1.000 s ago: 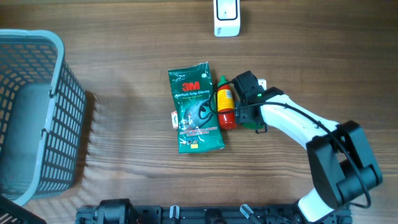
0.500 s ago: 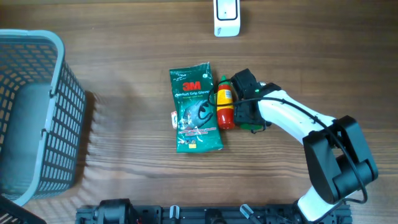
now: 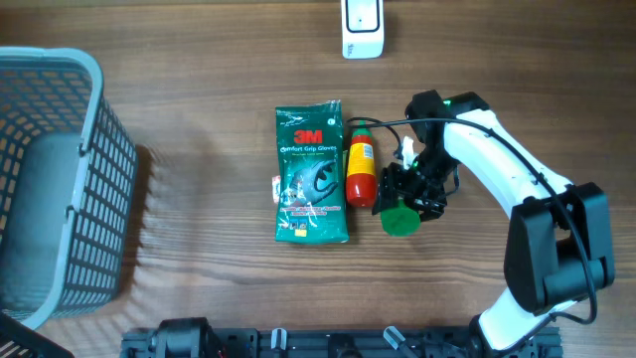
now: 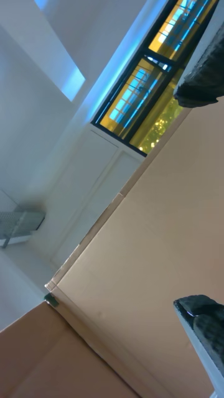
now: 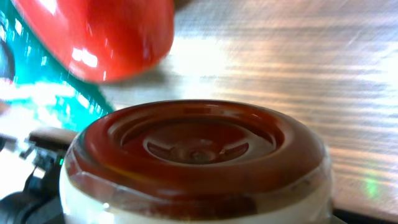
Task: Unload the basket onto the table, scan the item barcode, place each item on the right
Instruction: 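Grasp the green-capped jar with the right gripper and pull it right, then release the jar and raise the right gripper above it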
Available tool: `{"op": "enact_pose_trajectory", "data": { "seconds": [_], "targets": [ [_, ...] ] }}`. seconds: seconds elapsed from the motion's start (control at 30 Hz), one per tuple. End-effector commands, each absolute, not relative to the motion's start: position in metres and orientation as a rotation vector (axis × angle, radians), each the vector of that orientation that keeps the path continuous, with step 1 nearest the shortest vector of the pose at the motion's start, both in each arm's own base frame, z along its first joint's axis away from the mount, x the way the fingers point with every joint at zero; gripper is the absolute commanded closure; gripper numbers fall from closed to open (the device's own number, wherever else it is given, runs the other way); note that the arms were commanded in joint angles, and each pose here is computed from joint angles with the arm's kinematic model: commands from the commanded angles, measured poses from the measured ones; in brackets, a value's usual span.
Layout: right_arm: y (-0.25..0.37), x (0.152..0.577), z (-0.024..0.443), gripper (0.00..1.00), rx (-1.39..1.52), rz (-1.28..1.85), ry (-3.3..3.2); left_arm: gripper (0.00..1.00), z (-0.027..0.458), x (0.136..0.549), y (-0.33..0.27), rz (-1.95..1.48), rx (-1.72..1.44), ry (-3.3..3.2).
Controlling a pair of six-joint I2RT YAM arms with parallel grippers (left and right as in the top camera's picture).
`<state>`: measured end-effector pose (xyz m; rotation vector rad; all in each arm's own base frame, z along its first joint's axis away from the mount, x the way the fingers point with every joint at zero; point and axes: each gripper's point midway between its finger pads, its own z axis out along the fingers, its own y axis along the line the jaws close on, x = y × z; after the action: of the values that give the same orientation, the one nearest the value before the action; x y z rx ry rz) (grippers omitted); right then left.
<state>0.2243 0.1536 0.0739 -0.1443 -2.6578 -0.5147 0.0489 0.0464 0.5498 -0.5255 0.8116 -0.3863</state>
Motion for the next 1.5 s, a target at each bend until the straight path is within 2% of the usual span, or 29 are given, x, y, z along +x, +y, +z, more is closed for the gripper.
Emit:
{"op": "enact_pose_trajectory", "data": {
  "seconds": [0.0,0.27,0.57,0.73,0.83,1.1,1.13,1.2,1.23,1.37,1.47],
  "targets": [
    [0.162,0.215,0.086,0.37,-0.134,-0.589,-2.579,0.0,0.549,0.048,0.045,-0.389,-0.517,0.81],
    [0.149,0.188,0.08,0.35,-0.182,-0.484,-2.467,0.0,0.548,0.047,0.048,-0.378,-0.537,0.802],
    [0.122,0.196,0.051,0.35,-0.274,-0.513,-2.344,0.0,0.548,0.047,0.048,-0.379,-0.537,0.802],
    [0.111,0.199,0.041,0.27,-0.281,-0.5,-2.343,0.0,0.548,0.047,0.048,-0.379,-0.537,0.802],
    [0.112,0.2,0.04,0.26,-0.27,-0.507,-2.35,0.0,0.548,0.047,0.048,-0.379,-0.537,0.802],
    [0.11,0.184,0.023,0.25,-0.276,-0.492,-2.298,0.0,0.548,0.047,0.048,-0.379,-0.537,0.802],
    [0.108,0.185,0.019,0.23,-0.268,-0.479,-2.31,0.0,0.548,0.047,0.048,-0.379,-0.537,0.802],
    [0.099,0.19,0.013,0.05,-0.237,-0.418,-2.359,0.0,0.548,0.047,0.048,-0.379,-0.537,0.802],
    [0.097,0.193,0.015,0.01,-0.228,-0.396,-2.366,0.0,0.548,0.047,0.048,-0.379,-0.537,0.802],
    [0.099,0.208,0.028,0.0,-0.258,-0.393,-2.387,0.0,0.549,0.047,0.048,-0.379,-0.537,0.802],
    [0.102,0.234,0.038,0.0,-0.298,-0.413,-2.481,0.0,0.548,0.047,0.048,-0.379,-0.537,0.802]
  ]
}}
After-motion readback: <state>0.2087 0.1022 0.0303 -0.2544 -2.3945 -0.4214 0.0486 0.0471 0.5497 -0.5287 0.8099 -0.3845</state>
